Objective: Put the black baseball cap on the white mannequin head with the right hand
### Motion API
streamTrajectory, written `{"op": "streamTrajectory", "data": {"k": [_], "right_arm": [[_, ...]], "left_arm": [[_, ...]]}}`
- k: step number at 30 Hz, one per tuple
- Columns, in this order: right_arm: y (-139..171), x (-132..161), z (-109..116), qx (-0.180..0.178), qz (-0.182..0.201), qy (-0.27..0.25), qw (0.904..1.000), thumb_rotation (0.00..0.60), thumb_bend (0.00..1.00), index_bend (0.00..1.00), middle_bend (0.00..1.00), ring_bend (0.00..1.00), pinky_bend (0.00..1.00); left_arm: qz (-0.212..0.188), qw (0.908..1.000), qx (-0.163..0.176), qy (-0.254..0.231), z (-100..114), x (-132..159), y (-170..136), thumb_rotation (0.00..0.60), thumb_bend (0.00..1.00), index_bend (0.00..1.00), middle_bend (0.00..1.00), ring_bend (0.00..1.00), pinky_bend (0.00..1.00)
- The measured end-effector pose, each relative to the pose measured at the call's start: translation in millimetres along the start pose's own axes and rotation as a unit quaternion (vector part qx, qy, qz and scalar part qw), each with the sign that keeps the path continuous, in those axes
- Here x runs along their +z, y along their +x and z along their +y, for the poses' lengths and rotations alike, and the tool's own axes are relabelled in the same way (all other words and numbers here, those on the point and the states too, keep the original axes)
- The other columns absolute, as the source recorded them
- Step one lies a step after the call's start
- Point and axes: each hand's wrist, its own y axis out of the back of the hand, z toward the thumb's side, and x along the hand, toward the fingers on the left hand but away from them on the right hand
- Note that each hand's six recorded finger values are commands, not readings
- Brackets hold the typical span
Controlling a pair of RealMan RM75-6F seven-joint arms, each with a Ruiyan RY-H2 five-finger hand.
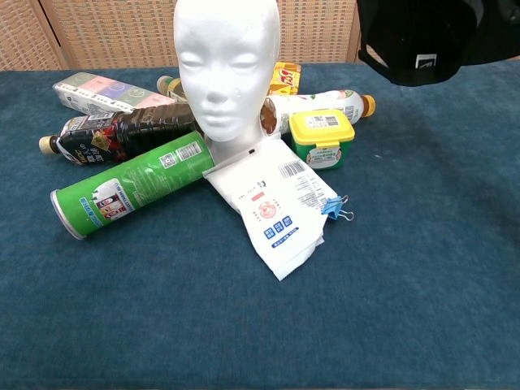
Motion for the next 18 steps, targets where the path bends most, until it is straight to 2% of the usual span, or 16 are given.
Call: {"op": "streamTrajectory", "data": {"k": [11, 18], "right_arm": [[-20.1, 18.5, 28.1, -0.076, 0.037, -0.031, 0.9960, 0.600, 1.00, 0.59, 0.46, 0.56, 0.71], [-35.8, 41.6, 34.7, -0.099, 0.060, -0.054, 0.9918, 0.600, 1.00, 0.60, 0.47, 0.56, 0.72]], "left_arm": [[-0.005, 1.0000, -0.004, 0.000, -2.7, 4.0, 1.2, 0.600, 0.34, 0.66, 0.52, 0.39, 0.33], [-0.009, 0.9999, -0.006, 0.000, -3.9, 7.4, 2.1, 0.600, 0.34, 0.66, 0.52, 0.39, 0.33]]}}
